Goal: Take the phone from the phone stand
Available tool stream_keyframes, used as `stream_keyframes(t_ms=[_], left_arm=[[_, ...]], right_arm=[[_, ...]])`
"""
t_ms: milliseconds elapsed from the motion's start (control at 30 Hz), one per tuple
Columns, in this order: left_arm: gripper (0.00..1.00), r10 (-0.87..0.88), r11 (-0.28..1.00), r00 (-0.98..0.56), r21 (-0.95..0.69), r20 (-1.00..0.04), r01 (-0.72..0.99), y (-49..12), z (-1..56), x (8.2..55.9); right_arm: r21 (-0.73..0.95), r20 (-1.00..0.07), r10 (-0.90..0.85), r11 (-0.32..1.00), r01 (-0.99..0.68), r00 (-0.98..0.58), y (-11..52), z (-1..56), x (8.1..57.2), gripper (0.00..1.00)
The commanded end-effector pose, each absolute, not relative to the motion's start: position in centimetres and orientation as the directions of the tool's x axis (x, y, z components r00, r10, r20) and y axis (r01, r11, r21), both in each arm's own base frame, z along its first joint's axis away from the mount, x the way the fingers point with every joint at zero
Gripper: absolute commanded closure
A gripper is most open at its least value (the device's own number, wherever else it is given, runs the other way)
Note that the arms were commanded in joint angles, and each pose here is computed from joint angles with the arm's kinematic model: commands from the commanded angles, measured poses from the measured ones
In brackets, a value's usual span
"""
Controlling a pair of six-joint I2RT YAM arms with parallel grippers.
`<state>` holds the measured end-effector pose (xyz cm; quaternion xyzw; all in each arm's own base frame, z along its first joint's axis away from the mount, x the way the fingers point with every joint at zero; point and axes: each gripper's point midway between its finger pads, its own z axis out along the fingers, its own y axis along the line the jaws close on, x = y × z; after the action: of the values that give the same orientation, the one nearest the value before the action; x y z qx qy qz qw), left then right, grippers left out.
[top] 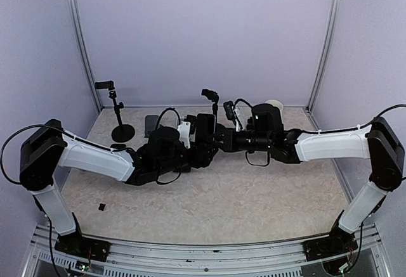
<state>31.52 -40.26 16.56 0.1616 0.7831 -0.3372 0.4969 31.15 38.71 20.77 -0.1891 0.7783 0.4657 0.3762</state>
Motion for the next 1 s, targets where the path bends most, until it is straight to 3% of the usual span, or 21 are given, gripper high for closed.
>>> stream_keyframes(t_ms=[0,200,567,967], left_arm=[[0.43,-0.152,0.652,-0.382,-0.383,-0.911,0.655,-41.8,20.6,30.8],[0.02,-0.117,0.668,-0.39,-0.363,-0.914,0.65,-41.1,20.1,30.6],[0.01,-0.078,0.649,-0.397,-0.349,-0.914,0.676,-38.6,19.0,28.5],[0.01,-0.144,0.698,-0.379,-0.365,-0.914,0.616,-33.7,20.4,30.0]], right_arm=[[0.592,-0.757,0.089,0.515,-0.62,-0.648,38.3,21.2,31.7,1.0],[0.571,-0.771,0.089,0.535,-0.623,-0.631,37.4,21.8,32.4,1.0],[0.613,-0.738,0.097,0.508,-0.605,-0.667,35.3,21.1,33.9,1.0],[0.685,-0.621,-0.027,0.467,-0.56,-0.783,34.4,14.2,33.7,1.0]])
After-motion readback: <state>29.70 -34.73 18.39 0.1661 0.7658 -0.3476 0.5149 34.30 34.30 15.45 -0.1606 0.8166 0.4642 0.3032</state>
